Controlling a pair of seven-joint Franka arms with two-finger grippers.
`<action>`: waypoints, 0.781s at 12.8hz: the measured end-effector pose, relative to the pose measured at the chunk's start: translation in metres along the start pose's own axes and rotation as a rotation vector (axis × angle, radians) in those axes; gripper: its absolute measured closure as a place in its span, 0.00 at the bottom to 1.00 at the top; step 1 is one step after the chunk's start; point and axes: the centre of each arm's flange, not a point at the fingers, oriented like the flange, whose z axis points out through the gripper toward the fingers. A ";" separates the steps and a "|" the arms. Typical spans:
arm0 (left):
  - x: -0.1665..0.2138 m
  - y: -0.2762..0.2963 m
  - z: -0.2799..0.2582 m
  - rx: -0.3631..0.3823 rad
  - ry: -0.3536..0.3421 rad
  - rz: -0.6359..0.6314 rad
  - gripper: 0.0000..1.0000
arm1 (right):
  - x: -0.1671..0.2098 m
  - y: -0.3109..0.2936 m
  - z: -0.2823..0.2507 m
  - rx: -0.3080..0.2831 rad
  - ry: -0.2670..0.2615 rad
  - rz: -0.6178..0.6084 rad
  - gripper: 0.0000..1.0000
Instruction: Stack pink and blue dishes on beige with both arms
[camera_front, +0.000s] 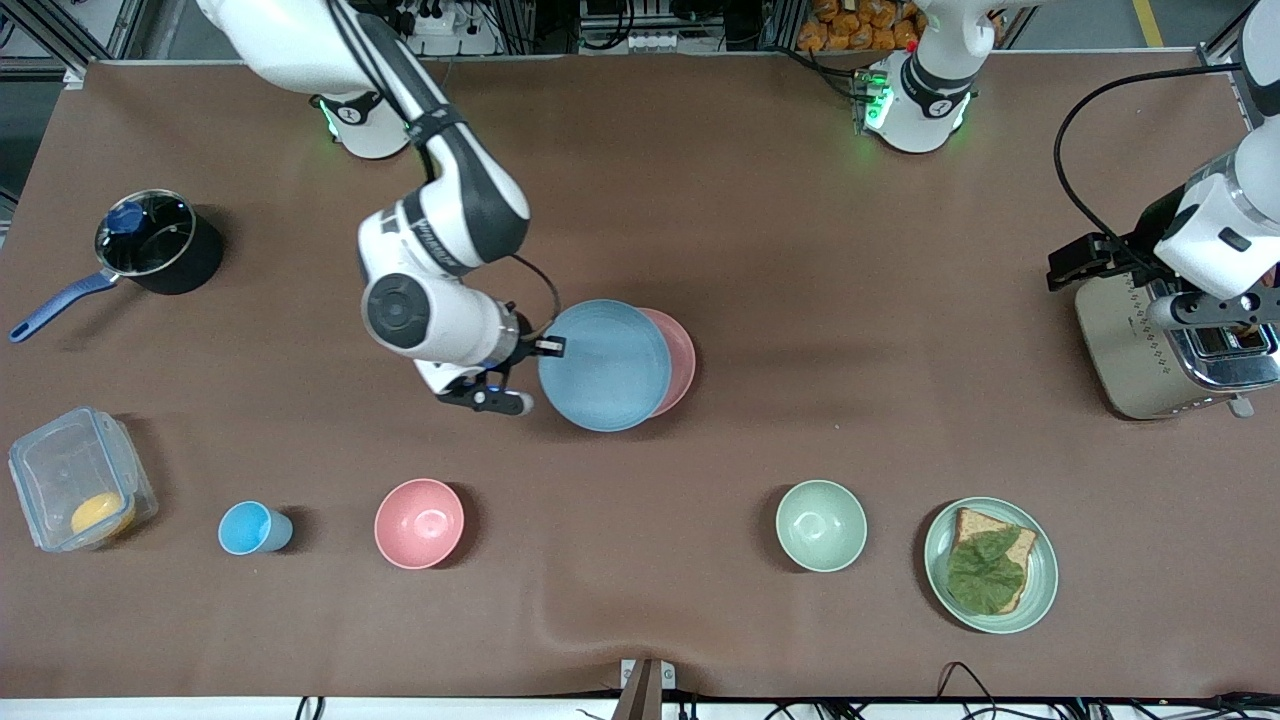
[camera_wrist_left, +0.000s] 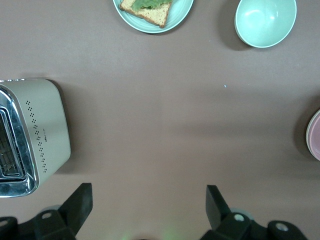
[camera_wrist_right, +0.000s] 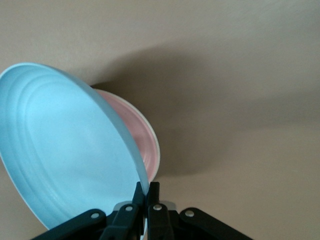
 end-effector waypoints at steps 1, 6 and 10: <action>0.000 0.000 0.000 0.000 0.000 0.000 0.00 | -0.002 -0.004 0.014 -0.003 0.008 -0.002 0.96; 0.001 0.000 0.002 0.000 -0.001 0.000 0.00 | -0.008 -0.014 0.053 -0.006 0.033 0.015 0.96; 0.001 0.000 0.002 -0.001 0.001 0.000 0.00 | -0.014 -0.017 0.062 -0.016 0.025 0.041 0.96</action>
